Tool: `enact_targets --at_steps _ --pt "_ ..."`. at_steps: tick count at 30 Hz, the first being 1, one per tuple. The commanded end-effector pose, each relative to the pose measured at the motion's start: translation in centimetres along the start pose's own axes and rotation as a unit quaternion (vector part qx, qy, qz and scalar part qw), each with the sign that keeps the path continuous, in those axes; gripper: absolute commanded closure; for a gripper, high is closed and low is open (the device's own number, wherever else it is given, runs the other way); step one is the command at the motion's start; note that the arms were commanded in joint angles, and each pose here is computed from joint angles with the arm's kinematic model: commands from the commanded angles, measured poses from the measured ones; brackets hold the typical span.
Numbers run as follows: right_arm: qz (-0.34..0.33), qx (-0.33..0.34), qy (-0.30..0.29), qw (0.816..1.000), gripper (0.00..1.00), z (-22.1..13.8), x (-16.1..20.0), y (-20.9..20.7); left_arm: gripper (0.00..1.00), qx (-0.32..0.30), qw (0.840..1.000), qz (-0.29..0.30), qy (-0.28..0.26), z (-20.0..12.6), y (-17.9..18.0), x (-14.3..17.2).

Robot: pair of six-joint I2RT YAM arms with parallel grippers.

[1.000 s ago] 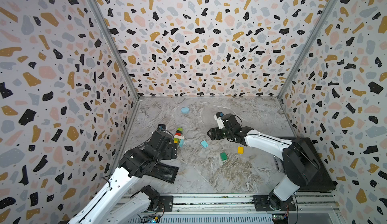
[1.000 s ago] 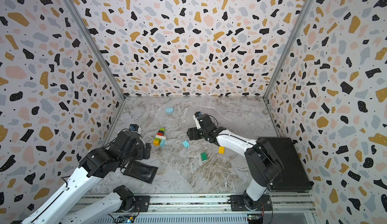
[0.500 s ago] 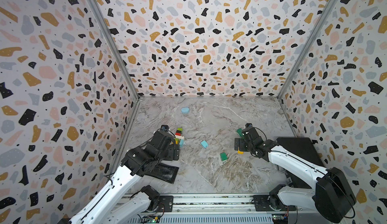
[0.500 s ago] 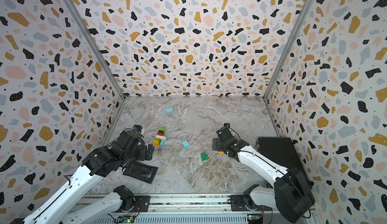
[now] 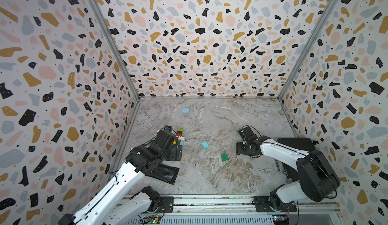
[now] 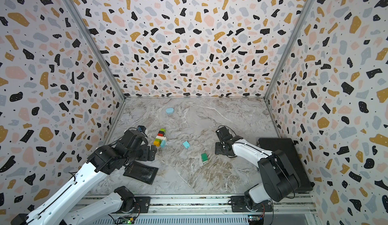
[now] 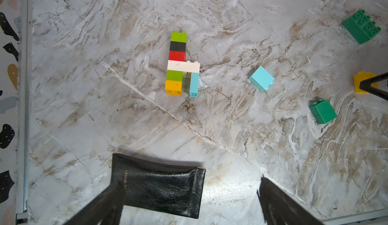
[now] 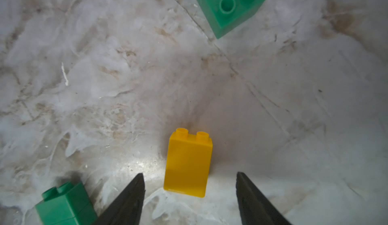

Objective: Assemble the letter h with lego
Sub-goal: Pick up the lego brick from the center of the board.

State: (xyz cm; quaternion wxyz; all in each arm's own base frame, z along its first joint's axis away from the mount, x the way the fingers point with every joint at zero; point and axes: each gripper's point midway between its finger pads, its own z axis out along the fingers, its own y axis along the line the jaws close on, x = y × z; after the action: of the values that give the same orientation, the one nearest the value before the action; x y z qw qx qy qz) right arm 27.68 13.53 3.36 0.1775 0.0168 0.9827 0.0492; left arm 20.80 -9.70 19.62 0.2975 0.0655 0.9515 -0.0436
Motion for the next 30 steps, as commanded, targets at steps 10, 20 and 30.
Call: enact_targets --at_steps 10,20,30 --pt "0.009 0.001 -0.001 1.000 0.52 1.5 -0.7 0.2 0.01 0.009 1.000 0.014 0.009 0.9 -0.7 0.0" --pt "-0.004 -0.028 -0.026 0.999 0.92 0.2 -0.5 0.6 0.04 0.025 0.998 0.026 0.057 2.7 -2.1 0.8" --pt "-0.170 -0.247 -0.235 0.925 1.00 -8.9 -1.1 10.6 0.11 0.279 0.945 -0.005 0.170 2.3 -12.2 1.9"
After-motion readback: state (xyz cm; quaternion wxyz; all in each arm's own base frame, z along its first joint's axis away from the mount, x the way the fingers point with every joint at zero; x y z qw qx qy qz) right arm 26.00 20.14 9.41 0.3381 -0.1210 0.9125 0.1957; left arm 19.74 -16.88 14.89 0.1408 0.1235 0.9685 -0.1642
